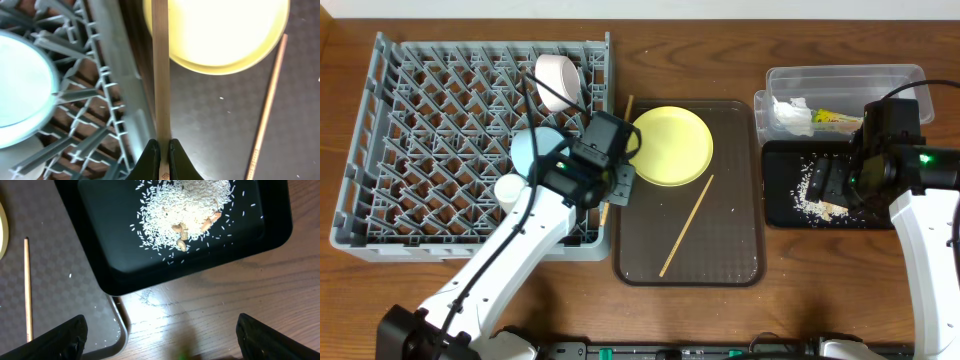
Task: Sort waste into correct bins and load items into the dishwasher rack
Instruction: 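Insert the chopstick upright into the rack's right edge, then return the left gripper to the tray and grasp the second chopstick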
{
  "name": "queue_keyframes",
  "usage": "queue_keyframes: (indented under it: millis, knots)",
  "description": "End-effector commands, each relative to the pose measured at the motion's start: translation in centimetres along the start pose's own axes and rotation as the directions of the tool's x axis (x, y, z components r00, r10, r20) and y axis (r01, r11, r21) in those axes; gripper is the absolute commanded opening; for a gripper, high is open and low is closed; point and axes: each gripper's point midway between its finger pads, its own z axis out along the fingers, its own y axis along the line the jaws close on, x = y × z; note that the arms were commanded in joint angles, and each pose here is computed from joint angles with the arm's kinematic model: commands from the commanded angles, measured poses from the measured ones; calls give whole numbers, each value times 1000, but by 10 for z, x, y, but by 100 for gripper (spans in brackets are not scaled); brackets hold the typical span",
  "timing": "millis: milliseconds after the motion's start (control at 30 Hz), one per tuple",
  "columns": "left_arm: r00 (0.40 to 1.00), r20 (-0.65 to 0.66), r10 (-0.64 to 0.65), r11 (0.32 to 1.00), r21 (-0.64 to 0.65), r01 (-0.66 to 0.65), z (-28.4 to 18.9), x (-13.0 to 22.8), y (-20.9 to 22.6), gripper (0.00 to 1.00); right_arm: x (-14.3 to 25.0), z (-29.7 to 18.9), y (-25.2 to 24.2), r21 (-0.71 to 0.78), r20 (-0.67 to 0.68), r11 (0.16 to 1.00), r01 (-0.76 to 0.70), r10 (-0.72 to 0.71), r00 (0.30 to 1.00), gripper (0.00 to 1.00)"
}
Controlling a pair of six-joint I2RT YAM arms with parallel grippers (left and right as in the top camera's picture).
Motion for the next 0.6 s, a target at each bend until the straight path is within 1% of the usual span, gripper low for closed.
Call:
queue_keyframes:
  millis: [0, 167, 333, 500, 533, 567]
  knots:
    - [999, 34, -25, 1000, -18, 26, -8, -11, 11, 6, -5, -6, -3, 9, 26, 1000, 0, 0, 1000, 93]
    - [997, 36, -74, 996, -42, 76, -3, -16, 30, 6, -5, -6, -3, 9, 26, 1000, 0, 0, 1000, 93]
    - [993, 18, -120, 990, -68, 121, 17, -19, 48, 6, -5, -6, -3, 8, 26, 1000, 0, 0, 1000, 93]
    - [992, -14, -128, 989, -80, 127, 39, -18, 51, 6, -4, -6, -4, 9, 23, 1000, 0, 0, 1000, 93]
    - [992, -15, -128, 989, -80, 127, 41, -18, 51, 7, -4, -6, -4, 9, 23, 1000, 0, 0, 1000, 93]
    - [992, -16, -128, 989, -80, 126, 44, -19, 51, 11, -4, -6, -4, 9, 23, 1000, 0, 0, 1000, 93]
